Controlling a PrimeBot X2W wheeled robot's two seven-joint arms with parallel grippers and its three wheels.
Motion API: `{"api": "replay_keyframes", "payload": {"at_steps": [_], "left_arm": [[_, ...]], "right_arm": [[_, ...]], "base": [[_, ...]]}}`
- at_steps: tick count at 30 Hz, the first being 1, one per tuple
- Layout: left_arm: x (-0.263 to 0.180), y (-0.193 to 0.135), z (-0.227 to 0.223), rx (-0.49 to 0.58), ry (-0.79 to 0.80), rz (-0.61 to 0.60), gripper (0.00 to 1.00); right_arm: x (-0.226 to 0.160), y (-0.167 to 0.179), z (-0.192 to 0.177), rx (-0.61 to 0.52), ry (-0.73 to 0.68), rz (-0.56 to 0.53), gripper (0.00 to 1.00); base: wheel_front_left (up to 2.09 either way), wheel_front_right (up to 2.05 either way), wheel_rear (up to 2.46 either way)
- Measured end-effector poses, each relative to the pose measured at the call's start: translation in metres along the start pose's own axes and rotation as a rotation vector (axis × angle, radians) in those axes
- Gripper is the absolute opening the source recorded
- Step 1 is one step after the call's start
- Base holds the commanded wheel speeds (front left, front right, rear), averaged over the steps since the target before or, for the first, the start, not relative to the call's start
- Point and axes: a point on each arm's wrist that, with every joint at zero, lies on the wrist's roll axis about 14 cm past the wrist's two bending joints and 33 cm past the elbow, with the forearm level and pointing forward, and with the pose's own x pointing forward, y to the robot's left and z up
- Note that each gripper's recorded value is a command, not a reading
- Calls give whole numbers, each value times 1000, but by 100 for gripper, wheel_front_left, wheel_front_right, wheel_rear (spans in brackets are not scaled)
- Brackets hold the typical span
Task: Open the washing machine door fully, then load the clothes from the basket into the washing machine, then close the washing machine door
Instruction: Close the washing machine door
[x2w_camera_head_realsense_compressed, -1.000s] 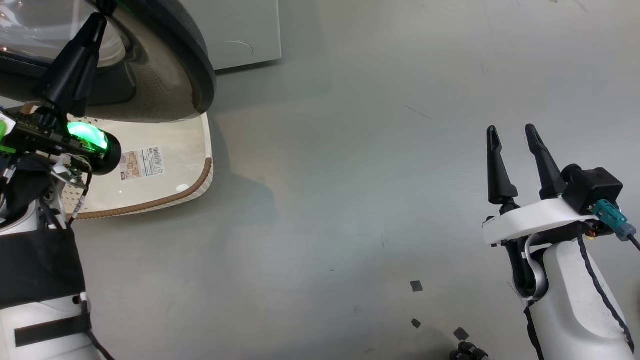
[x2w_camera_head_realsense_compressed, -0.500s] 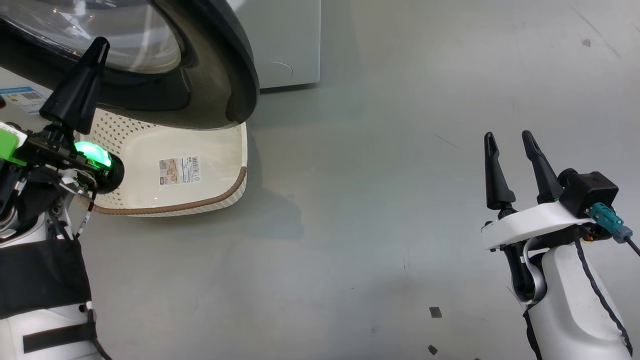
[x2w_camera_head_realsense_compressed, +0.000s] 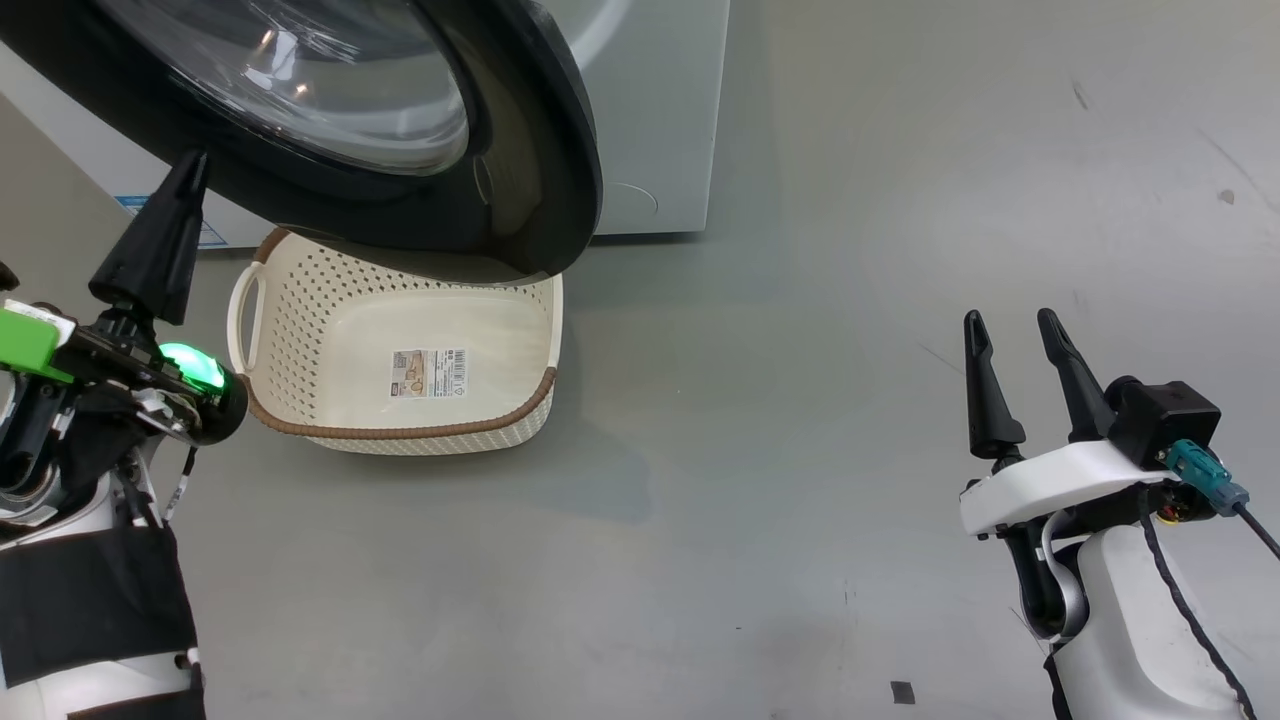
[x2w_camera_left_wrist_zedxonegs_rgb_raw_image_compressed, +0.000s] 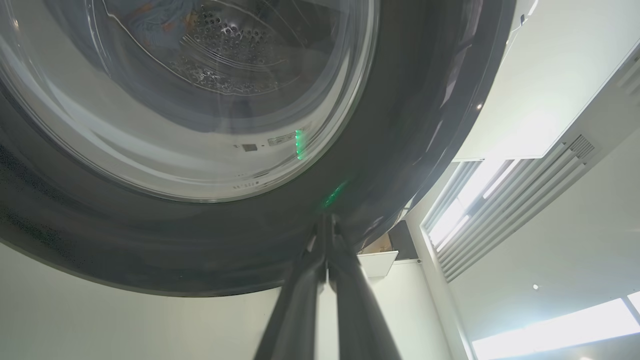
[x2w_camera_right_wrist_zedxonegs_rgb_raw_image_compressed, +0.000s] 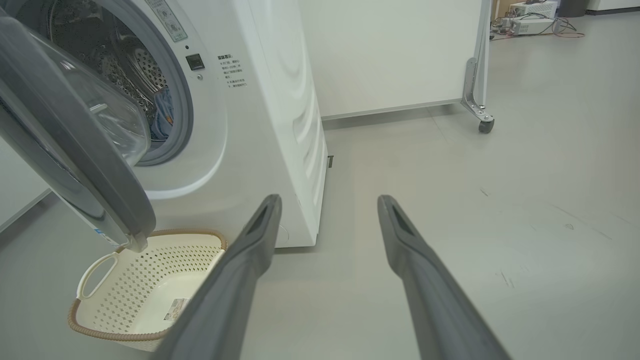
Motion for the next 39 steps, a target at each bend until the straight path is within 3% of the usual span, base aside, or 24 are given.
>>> {"api": "replay_keyframes", "payload": {"at_steps": [7, 19, 20, 22, 23, 25, 29, 39], "left_arm": [[-17, -10, 9, 41, -51, -3, 0], [-29, -7, 15, 38, -104, 9, 1], [-30, -7, 15, 39, -110, 10, 16], [-32, -8, 17, 45, -124, 10, 72], [-33, -8, 18, 48, -130, 9, 72], [-33, -10, 17, 63, -131, 8, 100], [-32, -17, 19, 98, -153, -2, 100], [-33, -52, 36, 327, -277, -32, 100]], "right_arm": [[3, 20, 4, -2, -10, 58, 100], [4, 23, 6, -2, -16, 67, 100], [4, 23, 6, -2, -17, 67, 100], [4, 24, 7, -2, -20, 68, 100], [4, 24, 8, -2, -22, 68, 100], [4, 24, 8, -2, -25, 69, 100], [4, 24, 9, -2, -26, 71, 100], [5, 26, 10, 0, -31, 77, 100]], "base": [[0, 0, 0], [0, 0, 0], [0, 0, 0], [0, 0, 0], [0, 0, 0], [0, 0, 0], [0, 0, 0], [0, 0, 0]]}}
